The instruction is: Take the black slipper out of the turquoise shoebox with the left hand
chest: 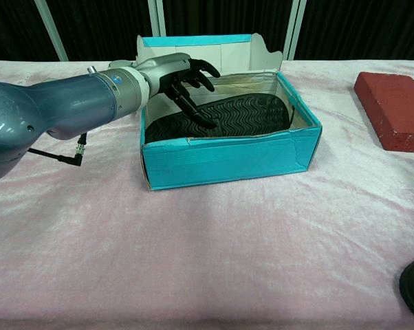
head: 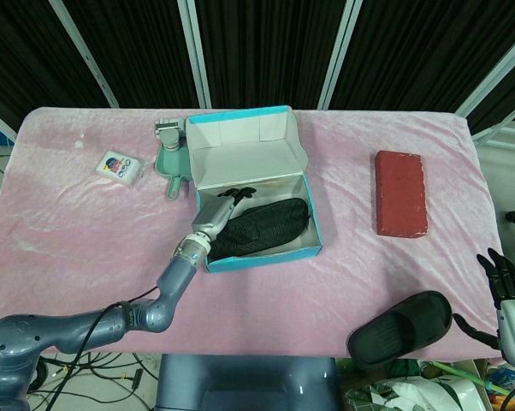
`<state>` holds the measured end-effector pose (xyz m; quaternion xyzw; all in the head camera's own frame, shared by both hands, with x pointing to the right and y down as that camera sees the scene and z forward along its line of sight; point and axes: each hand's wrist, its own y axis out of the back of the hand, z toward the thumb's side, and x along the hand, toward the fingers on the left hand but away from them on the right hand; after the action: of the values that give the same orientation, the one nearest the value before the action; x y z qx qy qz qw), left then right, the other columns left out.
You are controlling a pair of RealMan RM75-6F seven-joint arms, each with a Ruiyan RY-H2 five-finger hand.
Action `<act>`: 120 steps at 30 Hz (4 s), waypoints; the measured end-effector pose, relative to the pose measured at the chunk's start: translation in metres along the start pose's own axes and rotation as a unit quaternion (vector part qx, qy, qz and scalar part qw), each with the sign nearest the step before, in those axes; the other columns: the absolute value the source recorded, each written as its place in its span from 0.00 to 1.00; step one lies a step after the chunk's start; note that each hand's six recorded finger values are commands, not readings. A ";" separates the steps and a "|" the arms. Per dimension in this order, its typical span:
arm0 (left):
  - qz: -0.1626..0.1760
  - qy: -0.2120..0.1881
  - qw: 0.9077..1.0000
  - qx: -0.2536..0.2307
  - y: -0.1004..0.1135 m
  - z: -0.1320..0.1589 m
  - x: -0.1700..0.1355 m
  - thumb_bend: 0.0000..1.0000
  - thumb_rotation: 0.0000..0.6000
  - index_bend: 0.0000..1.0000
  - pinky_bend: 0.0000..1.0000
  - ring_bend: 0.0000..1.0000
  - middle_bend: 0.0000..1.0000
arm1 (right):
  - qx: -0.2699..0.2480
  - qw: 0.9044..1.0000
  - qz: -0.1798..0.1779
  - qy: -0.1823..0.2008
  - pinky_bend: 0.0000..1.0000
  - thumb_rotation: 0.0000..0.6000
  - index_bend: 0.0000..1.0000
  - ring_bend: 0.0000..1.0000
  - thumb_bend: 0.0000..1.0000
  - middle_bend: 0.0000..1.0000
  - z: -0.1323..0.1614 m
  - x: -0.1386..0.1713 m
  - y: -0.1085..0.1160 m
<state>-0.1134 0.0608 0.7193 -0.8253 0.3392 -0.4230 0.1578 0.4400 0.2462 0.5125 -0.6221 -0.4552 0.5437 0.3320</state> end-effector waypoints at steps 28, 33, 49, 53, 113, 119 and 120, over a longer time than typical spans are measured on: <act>-0.010 0.011 1.000 -0.004 -0.021 0.006 0.028 0.07 1.00 0.14 0.16 0.10 0.19 | 0.002 1.000 0.002 -0.015 0.13 1.00 0.00 0.00 0.09 0.00 -0.009 -0.001 0.002; -0.021 0.012 1.000 0.015 -0.034 0.012 0.038 0.28 1.00 0.23 0.35 0.18 0.24 | 0.003 1.000 -0.002 -0.020 0.13 1.00 0.00 0.00 0.09 0.00 -0.010 0.003 0.006; 0.025 -0.034 0.995 0.086 -0.020 0.017 0.034 0.56 1.00 0.41 0.64 0.44 0.50 | -0.007 1.000 -0.016 -0.019 0.13 1.00 0.00 0.00 0.09 0.00 -0.008 0.011 0.015; 0.050 -0.058 0.995 0.071 0.000 0.021 0.022 0.55 1.00 0.41 0.63 0.44 0.50 | -0.009 1.000 -0.018 -0.015 0.13 1.00 0.00 0.00 0.09 0.00 -0.006 0.012 0.015; 0.230 -0.083 0.970 0.004 0.062 0.052 -0.030 0.56 1.00 0.29 0.73 0.40 0.44 | -0.023 0.999 -0.020 -0.016 0.13 1.00 0.00 0.00 0.09 0.00 -0.011 0.014 0.016; 0.222 -0.103 0.969 0.006 0.086 0.043 -0.067 0.55 1.00 0.30 0.68 0.39 0.44 | -0.020 1.000 -0.020 -0.011 0.13 1.00 0.00 0.00 0.09 0.00 -0.009 0.009 0.017; 0.220 -0.098 0.970 0.020 0.093 0.037 -0.077 0.55 1.00 0.30 0.67 0.39 0.45 | -0.020 1.000 -0.019 -0.011 0.13 1.00 0.00 0.00 0.09 0.00 -0.009 0.009 0.016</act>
<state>-0.1550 0.0466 0.6011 -0.7645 0.4872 -0.3011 0.2959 0.4519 0.2491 0.4961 -0.6136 -0.4816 0.5348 0.3249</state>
